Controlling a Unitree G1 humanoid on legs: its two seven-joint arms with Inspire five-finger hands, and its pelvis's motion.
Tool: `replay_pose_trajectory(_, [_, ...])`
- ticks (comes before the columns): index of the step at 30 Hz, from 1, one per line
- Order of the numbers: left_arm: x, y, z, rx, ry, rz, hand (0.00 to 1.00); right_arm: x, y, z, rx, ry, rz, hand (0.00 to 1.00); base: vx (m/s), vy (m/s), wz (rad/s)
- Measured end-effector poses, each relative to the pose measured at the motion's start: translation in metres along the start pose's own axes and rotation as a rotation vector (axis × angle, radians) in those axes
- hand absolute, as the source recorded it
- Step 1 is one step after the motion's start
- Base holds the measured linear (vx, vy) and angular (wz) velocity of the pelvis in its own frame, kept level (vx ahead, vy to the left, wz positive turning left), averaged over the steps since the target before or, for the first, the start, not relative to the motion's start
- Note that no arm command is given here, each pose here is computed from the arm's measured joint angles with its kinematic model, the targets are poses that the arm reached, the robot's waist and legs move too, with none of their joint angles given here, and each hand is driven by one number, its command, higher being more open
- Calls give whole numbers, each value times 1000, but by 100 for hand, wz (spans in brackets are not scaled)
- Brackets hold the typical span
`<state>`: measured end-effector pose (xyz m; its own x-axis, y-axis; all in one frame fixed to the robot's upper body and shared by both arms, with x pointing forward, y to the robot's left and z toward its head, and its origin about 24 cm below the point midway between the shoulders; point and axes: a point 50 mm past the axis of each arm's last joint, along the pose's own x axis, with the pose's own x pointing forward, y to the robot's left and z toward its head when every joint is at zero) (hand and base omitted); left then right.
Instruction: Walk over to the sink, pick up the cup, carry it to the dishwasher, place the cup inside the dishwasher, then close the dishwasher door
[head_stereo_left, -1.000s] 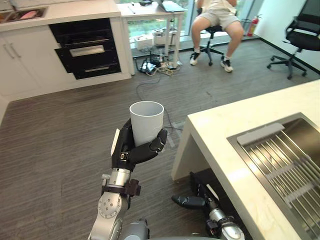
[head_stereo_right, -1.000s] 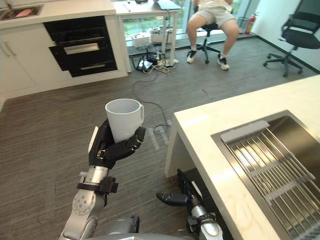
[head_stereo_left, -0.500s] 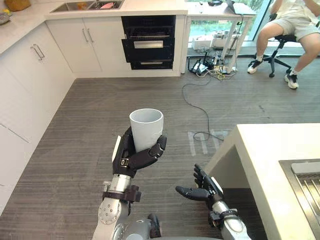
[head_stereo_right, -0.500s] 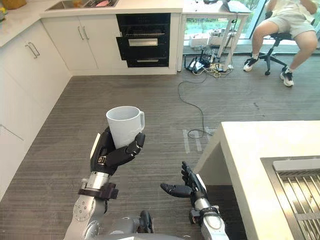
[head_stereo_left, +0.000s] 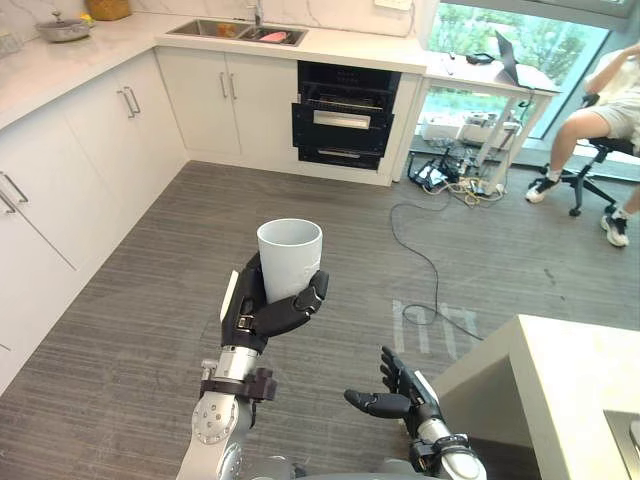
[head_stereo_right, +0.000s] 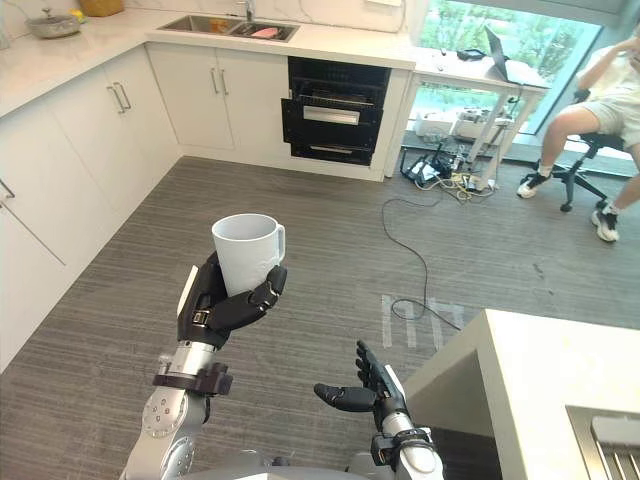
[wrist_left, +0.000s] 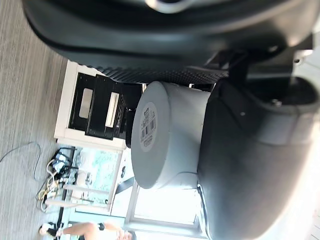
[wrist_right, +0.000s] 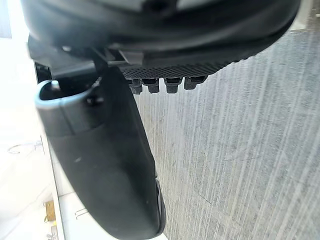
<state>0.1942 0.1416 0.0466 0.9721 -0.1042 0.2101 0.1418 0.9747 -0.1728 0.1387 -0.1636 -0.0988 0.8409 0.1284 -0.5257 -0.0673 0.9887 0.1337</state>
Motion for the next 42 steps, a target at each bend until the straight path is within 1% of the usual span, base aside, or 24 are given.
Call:
replay_pose_trajectory(5, [-6,2,-3,-12,16,29,0,2,-2,17,-10,-72,-7,100,124,-115,-1])
replay_pose_trajectory(13, [-10,4,-6,-11,34,30,0,1,-7,3,-33,-1,-26,100,43,-61,-1])
replay_pose_trajectory(14, [-18,16,-27,30,142,48,0,12,-18,1,-52,48,-72,100,0,0,0])
replay_pose_trajectory(23, [-18,16,-28,29,149,48,0,12,-17,0,-47,50,-71,100,2,0,-5])
replay_pose_trajectory(28, [-20,15,-35,23,181,54,0,12,-12,-3,-18,60,-53,100,25,-3,-1])
replay_pose_trajectory(33, [-19,15,-35,19,178,87,0,13,-9,0,6,42,-41,100,26,-7,13])
replay_pose_trajectory(38, [-20,19,-35,-5,173,139,0,16,-8,13,-8,-9,-13,100,-42,8,15])
replay_pose_trajectory(42, [-19,21,-32,-18,152,172,0,15,-11,14,-23,-12,-8,100,-70,36,21])
